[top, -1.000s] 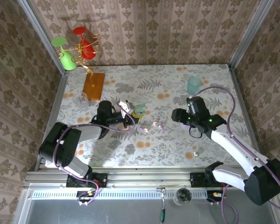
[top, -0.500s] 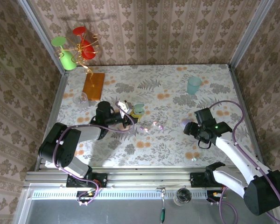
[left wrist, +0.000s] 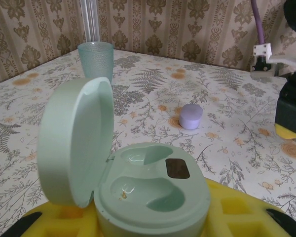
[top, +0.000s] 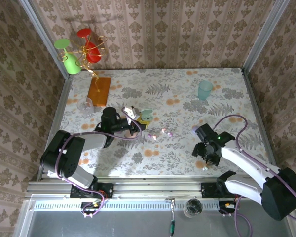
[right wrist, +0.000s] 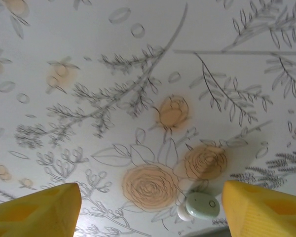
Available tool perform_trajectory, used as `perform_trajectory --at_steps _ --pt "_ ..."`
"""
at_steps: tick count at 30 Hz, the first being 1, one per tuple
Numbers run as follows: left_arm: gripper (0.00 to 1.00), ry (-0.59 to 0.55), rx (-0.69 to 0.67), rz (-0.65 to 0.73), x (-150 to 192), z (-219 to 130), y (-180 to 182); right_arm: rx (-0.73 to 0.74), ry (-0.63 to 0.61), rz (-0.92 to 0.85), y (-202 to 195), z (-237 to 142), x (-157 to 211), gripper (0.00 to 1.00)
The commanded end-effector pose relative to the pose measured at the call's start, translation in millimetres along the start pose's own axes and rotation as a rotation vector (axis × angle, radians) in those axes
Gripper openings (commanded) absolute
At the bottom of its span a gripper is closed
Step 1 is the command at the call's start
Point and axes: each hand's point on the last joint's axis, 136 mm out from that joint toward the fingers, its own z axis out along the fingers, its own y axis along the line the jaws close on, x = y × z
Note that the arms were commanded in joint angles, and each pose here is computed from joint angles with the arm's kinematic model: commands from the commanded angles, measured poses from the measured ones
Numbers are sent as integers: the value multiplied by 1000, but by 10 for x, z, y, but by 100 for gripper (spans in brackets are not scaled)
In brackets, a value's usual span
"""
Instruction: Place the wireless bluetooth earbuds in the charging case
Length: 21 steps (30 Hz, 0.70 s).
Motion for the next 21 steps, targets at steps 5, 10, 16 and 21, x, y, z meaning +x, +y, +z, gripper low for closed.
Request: perform_trajectory --at_steps 5,10,16,21 --pt "35 -59 31 38 -247 -28 -39 113 49 10 -233 -16 137 75" --pt "35 -59 27 38 -224 -33 -43 114 90 1 -75 18 171 74" --pt "35 -59 31 38 -209 -49 -63 104 20 101 -31 10 95 73" --pt "35 -63 35 42 -219 -47 -68 48 -31 185 104 35 123 70"
